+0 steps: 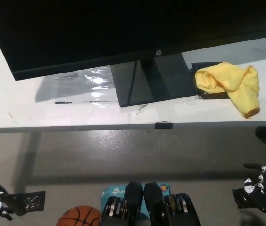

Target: The robot uses its right hand to pick up the cloth kept in the middle of the desk and use it to wipe the monitor in the middle of the desk by swiping its screen twice

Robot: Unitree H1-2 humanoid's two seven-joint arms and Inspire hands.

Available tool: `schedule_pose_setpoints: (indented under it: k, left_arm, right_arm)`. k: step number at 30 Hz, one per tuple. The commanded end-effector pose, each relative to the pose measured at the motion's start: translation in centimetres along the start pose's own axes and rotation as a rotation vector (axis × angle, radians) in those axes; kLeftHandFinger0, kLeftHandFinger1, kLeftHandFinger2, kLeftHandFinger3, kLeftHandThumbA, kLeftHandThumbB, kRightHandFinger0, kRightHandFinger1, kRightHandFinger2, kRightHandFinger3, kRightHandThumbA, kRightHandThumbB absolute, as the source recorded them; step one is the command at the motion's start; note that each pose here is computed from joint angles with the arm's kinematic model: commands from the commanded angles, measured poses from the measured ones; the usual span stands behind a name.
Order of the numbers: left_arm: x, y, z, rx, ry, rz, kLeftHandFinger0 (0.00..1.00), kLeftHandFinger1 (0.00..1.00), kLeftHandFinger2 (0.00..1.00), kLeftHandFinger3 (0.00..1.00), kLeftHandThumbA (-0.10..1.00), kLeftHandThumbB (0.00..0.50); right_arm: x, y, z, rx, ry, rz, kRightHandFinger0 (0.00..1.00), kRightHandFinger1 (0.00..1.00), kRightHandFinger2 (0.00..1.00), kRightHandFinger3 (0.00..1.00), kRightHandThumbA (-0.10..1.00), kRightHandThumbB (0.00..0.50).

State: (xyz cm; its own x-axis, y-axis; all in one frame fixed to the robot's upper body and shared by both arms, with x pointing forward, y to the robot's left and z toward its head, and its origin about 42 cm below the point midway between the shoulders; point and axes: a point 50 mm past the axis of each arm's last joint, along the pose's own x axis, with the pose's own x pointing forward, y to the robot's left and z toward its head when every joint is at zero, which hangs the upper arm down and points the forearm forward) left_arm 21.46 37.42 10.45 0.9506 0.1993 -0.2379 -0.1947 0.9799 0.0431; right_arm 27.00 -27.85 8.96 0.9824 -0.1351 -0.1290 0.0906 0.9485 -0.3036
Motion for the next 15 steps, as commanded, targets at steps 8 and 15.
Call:
schedule_pose_setpoints:
  k: [8, 15]
  left_arm:
    - [0.24, 0.54, 2.07, 0.051, -0.073, -0.037, 0.32, 0.34, 0.52, 0.69, -0.09, 0.239]
    - [-0.46, 0.55, 1.33, 0.051, -0.045, -0.041, 0.38, 0.37, 0.54, 0.69, -0.08, 0.25]
  right_arm:
    - [0.63, -0.59, 1.28, -0.069, -0.218, 0.045, 0.0, 0.0, 0.21, 0.58, 0.38, 0.108]
    - [-0.33, -0.8, 0.42, -0.081, -0.202, 0.046, 0.07, 0.09, 0.24, 0.6, 0.34, 0.08]
